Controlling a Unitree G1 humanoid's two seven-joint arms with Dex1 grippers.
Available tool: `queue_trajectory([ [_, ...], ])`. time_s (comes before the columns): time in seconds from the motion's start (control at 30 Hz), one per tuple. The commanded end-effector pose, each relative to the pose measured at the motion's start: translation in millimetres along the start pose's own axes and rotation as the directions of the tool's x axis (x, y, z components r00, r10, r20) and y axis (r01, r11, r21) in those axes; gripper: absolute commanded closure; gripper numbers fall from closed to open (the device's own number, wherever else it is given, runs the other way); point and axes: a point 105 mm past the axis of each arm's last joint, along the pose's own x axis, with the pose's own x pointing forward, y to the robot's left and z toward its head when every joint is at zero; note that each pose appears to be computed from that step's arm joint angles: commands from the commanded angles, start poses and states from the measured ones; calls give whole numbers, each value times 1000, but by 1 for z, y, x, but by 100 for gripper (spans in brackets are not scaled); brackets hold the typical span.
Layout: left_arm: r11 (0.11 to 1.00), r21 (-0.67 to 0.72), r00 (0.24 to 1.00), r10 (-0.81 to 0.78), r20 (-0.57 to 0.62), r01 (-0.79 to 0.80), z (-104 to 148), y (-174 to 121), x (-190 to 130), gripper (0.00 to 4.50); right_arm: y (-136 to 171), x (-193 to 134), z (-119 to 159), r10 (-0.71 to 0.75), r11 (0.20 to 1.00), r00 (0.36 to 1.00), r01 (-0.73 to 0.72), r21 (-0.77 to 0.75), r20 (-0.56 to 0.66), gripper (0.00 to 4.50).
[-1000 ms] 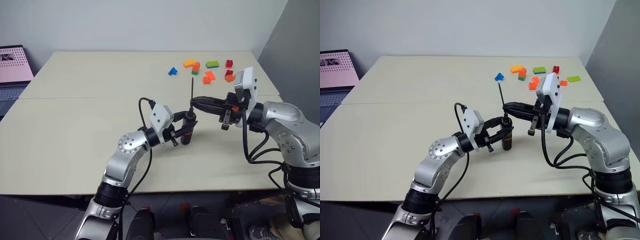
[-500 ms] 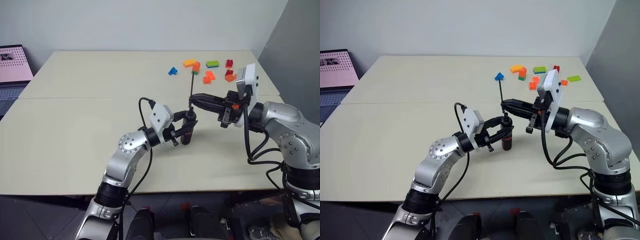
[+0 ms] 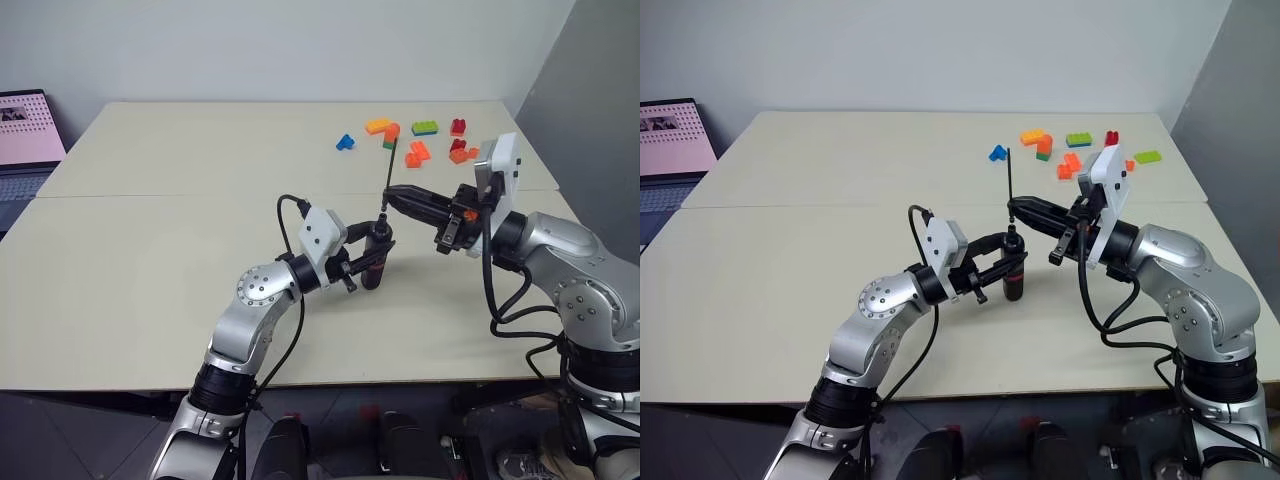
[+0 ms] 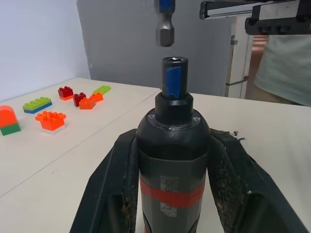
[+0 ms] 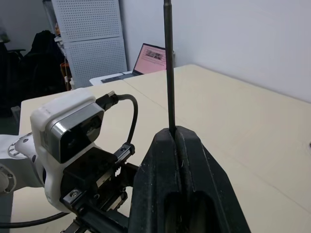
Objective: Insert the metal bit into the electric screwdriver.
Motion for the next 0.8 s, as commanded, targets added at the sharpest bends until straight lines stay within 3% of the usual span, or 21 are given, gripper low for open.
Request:
queue_trajectory([
  [0.03,1000,15,1000,-12,9,11,3,-3,1,288,7,-1,10,13,999,999,-11,-45,35,450],
  [0.8,1000,14,1000,-15,8,15,2,-3,0,288,9,-3,1,18,998,1000,-18,-61,1,450],
])
